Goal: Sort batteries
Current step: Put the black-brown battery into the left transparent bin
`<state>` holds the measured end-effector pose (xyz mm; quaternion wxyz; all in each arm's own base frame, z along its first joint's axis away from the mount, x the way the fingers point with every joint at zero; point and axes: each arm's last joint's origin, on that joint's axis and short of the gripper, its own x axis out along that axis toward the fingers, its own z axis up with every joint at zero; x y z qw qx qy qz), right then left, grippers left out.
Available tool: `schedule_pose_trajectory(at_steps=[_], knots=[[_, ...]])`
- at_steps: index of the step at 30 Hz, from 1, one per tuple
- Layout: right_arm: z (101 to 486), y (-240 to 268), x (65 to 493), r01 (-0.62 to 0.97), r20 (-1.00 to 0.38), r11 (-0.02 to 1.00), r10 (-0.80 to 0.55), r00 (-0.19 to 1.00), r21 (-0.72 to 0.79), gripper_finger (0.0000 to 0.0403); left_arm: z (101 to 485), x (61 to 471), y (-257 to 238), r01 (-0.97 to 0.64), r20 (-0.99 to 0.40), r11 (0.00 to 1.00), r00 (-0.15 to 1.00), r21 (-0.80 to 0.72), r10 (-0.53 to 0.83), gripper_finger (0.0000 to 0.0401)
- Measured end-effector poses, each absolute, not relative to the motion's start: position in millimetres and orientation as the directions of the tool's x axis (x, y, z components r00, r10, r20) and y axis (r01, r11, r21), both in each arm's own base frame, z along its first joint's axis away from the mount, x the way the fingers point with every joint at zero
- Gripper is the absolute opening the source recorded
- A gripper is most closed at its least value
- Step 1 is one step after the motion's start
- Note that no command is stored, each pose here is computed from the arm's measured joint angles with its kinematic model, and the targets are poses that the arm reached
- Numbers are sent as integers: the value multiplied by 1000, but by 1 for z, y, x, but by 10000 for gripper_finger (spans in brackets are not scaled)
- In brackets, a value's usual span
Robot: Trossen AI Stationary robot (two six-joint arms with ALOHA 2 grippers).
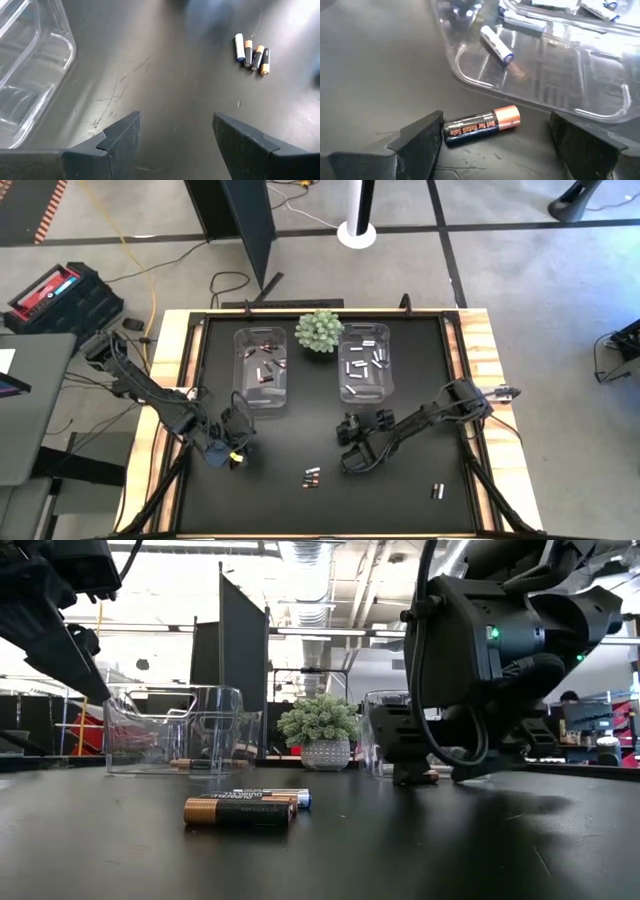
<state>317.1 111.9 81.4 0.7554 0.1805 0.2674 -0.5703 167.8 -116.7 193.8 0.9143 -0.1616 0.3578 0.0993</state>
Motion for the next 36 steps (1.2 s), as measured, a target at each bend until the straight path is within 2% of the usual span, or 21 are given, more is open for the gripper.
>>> schedule_pose_trajectory(at_steps=[7,18,32,36], knots=[[82,111,318,969,-641,246,-743,194,7,370,194,169,-115,-298,-682,928,728,-224,70,245],[83,131,310,958,-659,288,-717,227,17,291,195,170,-116,-298,-679,926,731,-232,65,245],[83,150,301,945,-674,324,-691,260,33,285,195,170,-116,-291,-679,930,731,-225,64,245],[90,154,302,948,-694,318,-681,234,7,285,195,170,-116,-291,-679,929,732,-227,64,245]])
